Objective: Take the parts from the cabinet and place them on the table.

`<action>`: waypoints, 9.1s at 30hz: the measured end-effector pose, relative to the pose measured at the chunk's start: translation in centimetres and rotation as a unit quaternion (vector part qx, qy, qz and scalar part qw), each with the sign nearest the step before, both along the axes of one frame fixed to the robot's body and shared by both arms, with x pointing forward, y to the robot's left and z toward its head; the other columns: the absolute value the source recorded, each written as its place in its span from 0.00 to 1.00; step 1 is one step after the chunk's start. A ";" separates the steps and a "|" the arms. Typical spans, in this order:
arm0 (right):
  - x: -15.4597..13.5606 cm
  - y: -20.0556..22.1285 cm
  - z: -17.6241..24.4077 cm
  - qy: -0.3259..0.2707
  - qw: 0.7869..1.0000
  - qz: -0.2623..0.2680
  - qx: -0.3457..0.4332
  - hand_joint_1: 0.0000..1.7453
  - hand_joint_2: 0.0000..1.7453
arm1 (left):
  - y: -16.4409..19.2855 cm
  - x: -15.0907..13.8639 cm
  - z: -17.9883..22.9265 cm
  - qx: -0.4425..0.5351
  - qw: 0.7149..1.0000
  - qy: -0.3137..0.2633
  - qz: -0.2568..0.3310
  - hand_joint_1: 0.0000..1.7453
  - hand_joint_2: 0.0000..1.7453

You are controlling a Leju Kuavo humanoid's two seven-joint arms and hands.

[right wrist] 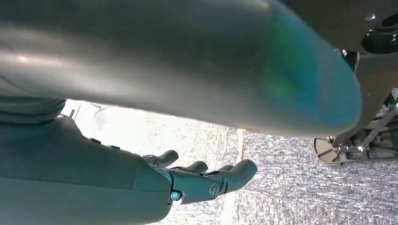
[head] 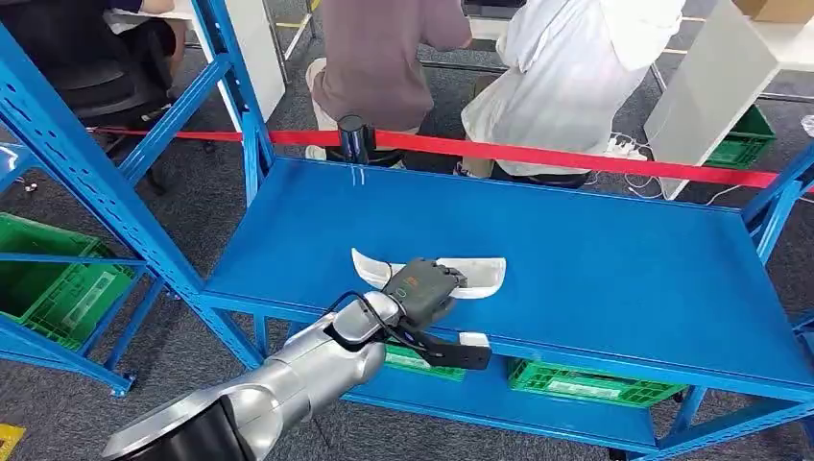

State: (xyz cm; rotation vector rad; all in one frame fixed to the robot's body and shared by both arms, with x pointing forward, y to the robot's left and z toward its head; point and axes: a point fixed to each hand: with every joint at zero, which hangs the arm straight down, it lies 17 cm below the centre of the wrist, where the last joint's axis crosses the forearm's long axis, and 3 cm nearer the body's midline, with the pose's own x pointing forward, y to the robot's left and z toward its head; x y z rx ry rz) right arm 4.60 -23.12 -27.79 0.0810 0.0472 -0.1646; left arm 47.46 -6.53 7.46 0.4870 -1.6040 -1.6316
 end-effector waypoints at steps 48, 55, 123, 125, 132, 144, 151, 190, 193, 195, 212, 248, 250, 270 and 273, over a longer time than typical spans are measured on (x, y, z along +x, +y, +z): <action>0.4 -0.4 -0.1 -0.007 1.000 -0.023 -0.006 0.00 0.00 | -1.8 1.8 22.6 -0.402 0.907 -0.113 -0.057 1.00 1.00; 0.5 -0.5 -0.1 -0.014 0.999 -0.035 -0.010 0.00 0.00 | 1.2 1.1 29.2 -0.491 0.856 -0.149 -0.061 1.00 1.00; -0.2 -0.1 -0.2 -0.002 0.996 -0.092 -0.015 0.00 0.00 | 18.4 -7.8 32.7 -0.647 0.734 -0.197 -0.063 1.00 1.00; -0.2 -0.1 -0.2 -0.003 0.995 -0.094 -0.015 0.00 0.00 | 18.4 -7.9 32.8 -0.647 0.733 -0.199 -0.063 1.00 1.00; 0.1 -0.3 -0.2 -0.018 0.995 -0.099 -0.017 0.00 0.00 | 18.9 -8.5 33.4 -0.653 0.724 -0.212 -0.064 1.00 1.00; 0.7 -0.3 -0.2 -0.025 0.993 -0.112 -0.018 0.00 0.00 | 19.2 -9.0 34.0 -0.660 0.715 -0.218 -0.073 1.00 1.00; 0.5 0.0 -0.2 -0.025 0.993 -0.117 -0.015 0.00 0.00 | 19.7 -8.9 33.9 -0.660 0.715 -0.221 -0.069 1.00 1.00; 0.3 0.2 -0.2 -0.022 0.994 -0.109 -0.014 0.00 0.00 | 21.4 -9.9 34.1 -0.664 0.704 -0.247 -0.052 1.00 1.00; 0.3 0.0 -0.2 -0.022 0.994 -0.108 -0.016 0.00 0.00 | 21.3 -9.9 33.9 -0.664 0.705 -0.245 -0.051 1.00 1.00; 0.3 0.1 -0.2 -0.022 0.994 -0.107 -0.014 0.00 0.00 | 21.3 -10.0 33.9 -0.664 0.704 -0.245 -0.050 1.00 1.00; 0.5 -0.3 -0.2 -0.028 0.994 -0.106 -0.015 0.00 0.00 | 21.0 -9.8 32.9 -0.656 0.715 -0.238 -0.043 1.00 1.00; 0.5 0.0 -0.2 -0.041 0.995 -0.093 -0.015 0.00 0.00 | 20.8 -8.6 33.0 -0.653 0.718 -0.238 -0.032 1.00 1.00; 0.6 0.1 -0.2 -0.041 0.995 -0.093 -0.015 0.00 0.00 | 20.8 -8.6 33.1 -0.653 0.718 -0.240 -0.033 1.00 1.00; 0.6 0.4 -0.1 -0.042 0.995 -0.088 -0.012 0.00 0.00 | 20.6 -8.5 32.6 -0.644 0.725 -0.241 -0.030 1.00 1.00; 0.5 0.2 -0.2 -0.043 0.995 -0.085 -0.014 0.00 0.00 | 20.6 -8.4 32.7 -0.641 0.728 -0.241 -0.030 1.00 1.00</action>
